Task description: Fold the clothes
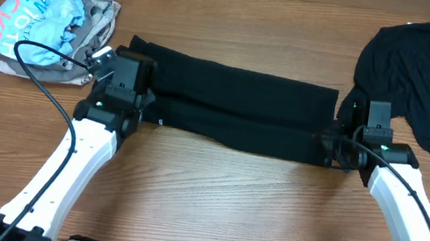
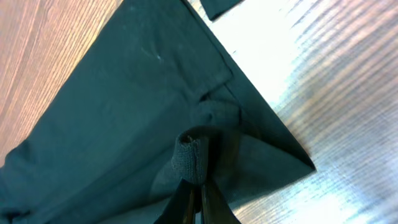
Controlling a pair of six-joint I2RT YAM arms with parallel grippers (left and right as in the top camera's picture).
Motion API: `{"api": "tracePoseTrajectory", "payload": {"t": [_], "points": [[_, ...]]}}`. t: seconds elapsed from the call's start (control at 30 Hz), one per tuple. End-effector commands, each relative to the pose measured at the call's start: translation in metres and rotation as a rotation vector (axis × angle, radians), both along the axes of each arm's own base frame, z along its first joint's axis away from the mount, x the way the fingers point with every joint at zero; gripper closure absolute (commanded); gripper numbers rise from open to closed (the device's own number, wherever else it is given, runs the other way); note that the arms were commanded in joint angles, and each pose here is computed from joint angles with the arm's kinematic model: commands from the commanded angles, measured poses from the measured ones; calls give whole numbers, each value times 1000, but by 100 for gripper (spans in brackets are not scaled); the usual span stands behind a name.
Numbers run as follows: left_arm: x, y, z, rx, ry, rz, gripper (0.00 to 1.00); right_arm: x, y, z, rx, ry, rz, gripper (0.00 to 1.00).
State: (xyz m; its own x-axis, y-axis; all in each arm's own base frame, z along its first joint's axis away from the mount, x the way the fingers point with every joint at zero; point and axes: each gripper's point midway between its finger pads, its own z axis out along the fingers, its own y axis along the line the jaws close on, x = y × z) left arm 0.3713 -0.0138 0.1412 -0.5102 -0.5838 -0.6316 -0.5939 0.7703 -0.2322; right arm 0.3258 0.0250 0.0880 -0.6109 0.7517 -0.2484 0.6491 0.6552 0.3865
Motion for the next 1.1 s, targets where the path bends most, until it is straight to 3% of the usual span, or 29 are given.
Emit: {"api": "tracePoseTrajectory", "payload": {"t": [0.0,0.2,0.33,0.37,0.4,0.43,0.47,0.5,0.53,0.57,0.8,0.93,1.07], "points": [[18,14,16,27,-65,7,96,20,-5,-5,-29,-30,7,96],[36,14,29,36,-138,-42,95,36,-5,-18,-32,-45,5,96],[45,13,12,36,-116,-44,95,45,-5,-20,-43,-70,10,96],[46,12,9,37,-109,-44,93,45,-5,-21,-43,-70,11,96],[48,12,3,39,-98,-44,83,46,-5,-22,-43,-69,11,96],[50,12,-5,40,-82,-45,66,47,-5,-23,-47,-72,19,78],[51,12,-13,43,-68,-45,34,50,-5,-22,-51,-84,27,43],[53,12,-18,45,-61,-45,14,54,-4,-20,-63,-102,56,19],[55,12,-20,53,-57,-54,1,55,-4,-19,-71,-108,72,7],[56,12,-20,66,-58,-68,0,55,-4,-18,-80,-105,86,0],[61,14,13,180,-6,-225,0,57,0,18,-208,-90,375,0],[50,2,57,66,93,-385,0,63,0,17,-321,-109,571,1],[35,-1,87,59,148,-507,0,67,-1,-11,-340,-53,632,15]]}}
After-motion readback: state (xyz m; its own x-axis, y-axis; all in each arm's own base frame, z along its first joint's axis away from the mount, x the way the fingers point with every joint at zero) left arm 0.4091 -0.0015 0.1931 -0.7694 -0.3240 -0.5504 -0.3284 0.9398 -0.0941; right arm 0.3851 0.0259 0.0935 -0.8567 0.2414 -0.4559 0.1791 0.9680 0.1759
